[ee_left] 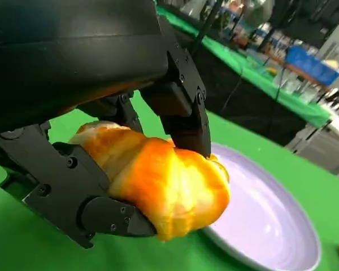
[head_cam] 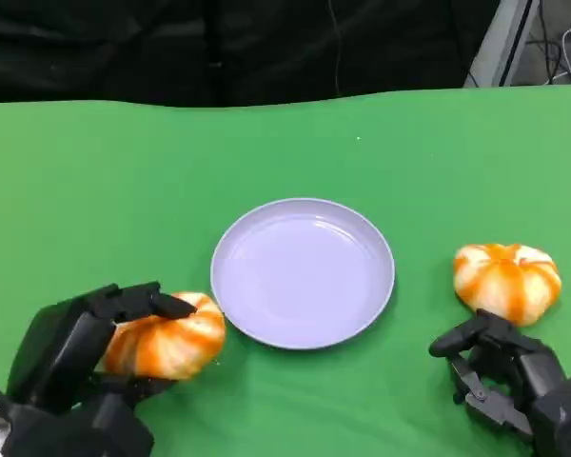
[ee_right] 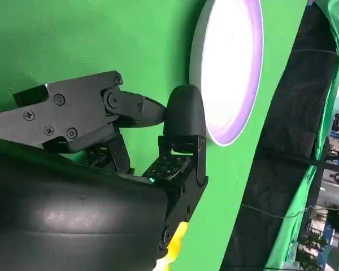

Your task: Grasp the bread from the table and place it into the plate.

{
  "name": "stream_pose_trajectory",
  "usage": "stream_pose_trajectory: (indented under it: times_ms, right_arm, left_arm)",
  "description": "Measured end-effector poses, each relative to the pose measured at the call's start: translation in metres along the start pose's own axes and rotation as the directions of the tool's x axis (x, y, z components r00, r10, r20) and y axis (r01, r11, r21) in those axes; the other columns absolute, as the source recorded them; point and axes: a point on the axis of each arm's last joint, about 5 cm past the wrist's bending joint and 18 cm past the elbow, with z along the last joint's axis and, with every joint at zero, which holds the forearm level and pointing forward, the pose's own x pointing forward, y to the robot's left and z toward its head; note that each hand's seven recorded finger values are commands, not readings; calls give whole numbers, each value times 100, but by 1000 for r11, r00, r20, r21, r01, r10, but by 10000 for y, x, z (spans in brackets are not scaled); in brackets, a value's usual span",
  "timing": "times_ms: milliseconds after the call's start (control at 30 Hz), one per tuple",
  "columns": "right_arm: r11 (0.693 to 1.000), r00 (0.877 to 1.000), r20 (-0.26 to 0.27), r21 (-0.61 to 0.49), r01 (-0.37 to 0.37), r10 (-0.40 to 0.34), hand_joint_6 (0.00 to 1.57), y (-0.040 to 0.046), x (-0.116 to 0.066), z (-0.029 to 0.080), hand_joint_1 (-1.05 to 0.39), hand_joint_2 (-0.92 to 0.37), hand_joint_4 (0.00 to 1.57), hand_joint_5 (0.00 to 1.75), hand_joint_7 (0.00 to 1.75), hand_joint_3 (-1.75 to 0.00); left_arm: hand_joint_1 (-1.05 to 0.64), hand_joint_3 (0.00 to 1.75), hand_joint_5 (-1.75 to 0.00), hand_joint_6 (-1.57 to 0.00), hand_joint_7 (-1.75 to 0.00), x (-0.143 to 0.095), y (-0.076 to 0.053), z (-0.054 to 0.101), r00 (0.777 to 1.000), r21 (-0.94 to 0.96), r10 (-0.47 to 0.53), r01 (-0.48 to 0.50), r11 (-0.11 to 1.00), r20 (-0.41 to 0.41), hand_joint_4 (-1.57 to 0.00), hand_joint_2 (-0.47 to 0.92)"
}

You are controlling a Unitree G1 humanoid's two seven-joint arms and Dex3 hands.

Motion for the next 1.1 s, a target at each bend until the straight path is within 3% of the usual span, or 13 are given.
stream_pose_trajectory:
  times_ms: [133, 333, 600, 933, 1100]
  right_arm:
    - [1000, 1000, 0, 0, 0, 0, 75, 2, 1, -1, -14, -91, 69, 174, 121, -50]
    - [1000, 1000, 0, -2, 2, -2, 75, 8, 4, -1, -13, -92, 69, 174, 121, -50]
    - [1000, 1000, 2, -5, 7, -7, 75, 22, 6, -2, -14, -92, 69, 175, 121, -49]
    - [1000, 1000, 3, -5, 8, -8, 75, 31, 12, 1, -15, -92, 69, 175, 121, -48]
    - [1000, 1000, 3, -5, 11, -11, 74, 36, 13, 1, -15, -92, 70, 175, 120, -49]
  left_arm:
    - [-11, 112, -121, -110, -84, 11, 41, 48, 998, -3, 47, -47, 999, 30, -111, 47]
    - [-12, 114, -124, -110, -86, 75, 116, 152, 990, 1, 102, -103, 995, 96, -109, 47]
    - [-9, 94, -116, -111, -73, 230, 177, 228, 980, -1, 122, -123, 992, 155, -104, 59]
    - [-9, 70, -126, -104, -76, 415, 68, 238, 983, -39, 59, -53, 998, 175, -93, 75]
    - [-9, 66, -126, -105, -73, 514, 30, 270, 981, -50, 50, -42, 998, 187, -92, 76]
